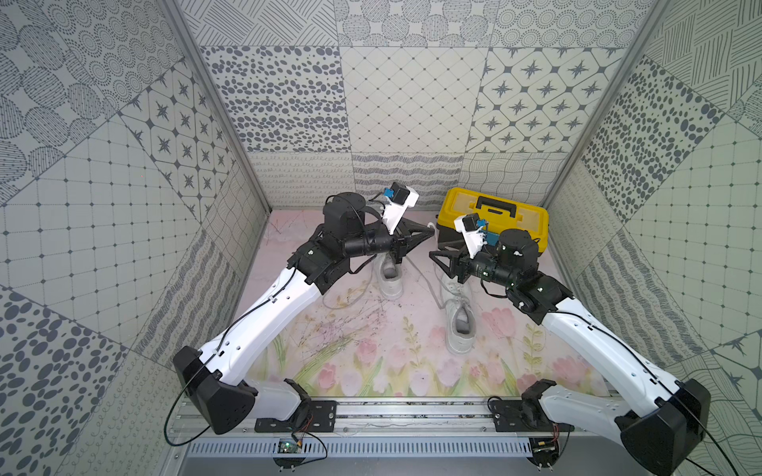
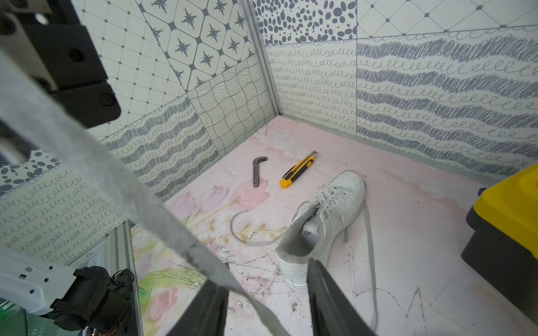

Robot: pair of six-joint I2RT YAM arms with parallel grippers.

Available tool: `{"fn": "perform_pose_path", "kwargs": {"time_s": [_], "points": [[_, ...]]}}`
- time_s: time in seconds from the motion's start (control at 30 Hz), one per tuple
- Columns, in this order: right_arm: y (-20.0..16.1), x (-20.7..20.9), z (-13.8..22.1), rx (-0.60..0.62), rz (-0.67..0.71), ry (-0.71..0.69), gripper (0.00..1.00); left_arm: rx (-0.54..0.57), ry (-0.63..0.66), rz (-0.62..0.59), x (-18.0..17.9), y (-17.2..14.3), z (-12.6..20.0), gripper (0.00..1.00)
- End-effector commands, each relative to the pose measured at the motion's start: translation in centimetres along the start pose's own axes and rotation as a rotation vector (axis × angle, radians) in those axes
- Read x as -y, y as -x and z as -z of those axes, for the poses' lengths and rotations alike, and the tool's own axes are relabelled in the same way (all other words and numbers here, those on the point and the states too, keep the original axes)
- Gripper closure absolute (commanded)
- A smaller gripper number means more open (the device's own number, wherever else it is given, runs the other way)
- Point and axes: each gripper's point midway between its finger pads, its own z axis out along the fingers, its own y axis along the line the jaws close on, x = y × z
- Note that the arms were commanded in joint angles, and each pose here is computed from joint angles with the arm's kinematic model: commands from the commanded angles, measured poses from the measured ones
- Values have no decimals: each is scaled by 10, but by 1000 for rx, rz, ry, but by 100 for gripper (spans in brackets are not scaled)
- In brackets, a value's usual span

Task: Tie the shoes
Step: Adjust the shoelace on the shoe.

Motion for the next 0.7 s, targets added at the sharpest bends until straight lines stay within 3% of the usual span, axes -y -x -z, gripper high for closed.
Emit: {"fn": "perform_pose_path", "kwargs": {"time_s": [0.0, 0.03, 0.13, 0.17, 0.23, 0.3, 0.43, 0.47, 0.57, 0.67], "points": [[21, 5, 15, 73, 16, -69, 92, 37, 7, -33, 3, 10, 4, 100], [19, 13, 21, 73, 3, -113, 99, 35, 22, -33, 1, 8, 4, 94], [3, 55, 48, 40, -97, -278, 100, 16, 74, -36, -6, -2, 9, 50], [-6, 74, 60, 20, -150, -344, 100, 7, 95, -36, -8, -8, 12, 39], [-30, 114, 87, -18, -254, -501, 100, -16, 138, -28, -14, -23, 16, 29], [-61, 155, 119, -71, -372, -677, 100, -42, 196, -9, -22, -42, 23, 23], [-124, 198, 152, -190, -537, -866, 100, -106, 300, 45, -38, -86, 34, 20], [-140, 203, 155, -221, -567, -893, 96, -123, 322, 62, -41, -99, 37, 19], [-176, 210, 153, -302, -631, -927, 70, -167, 376, 111, -49, -129, 43, 19], [-184, 216, 153, -350, -634, -946, 47, -210, 425, 149, -57, -155, 48, 19]]}}
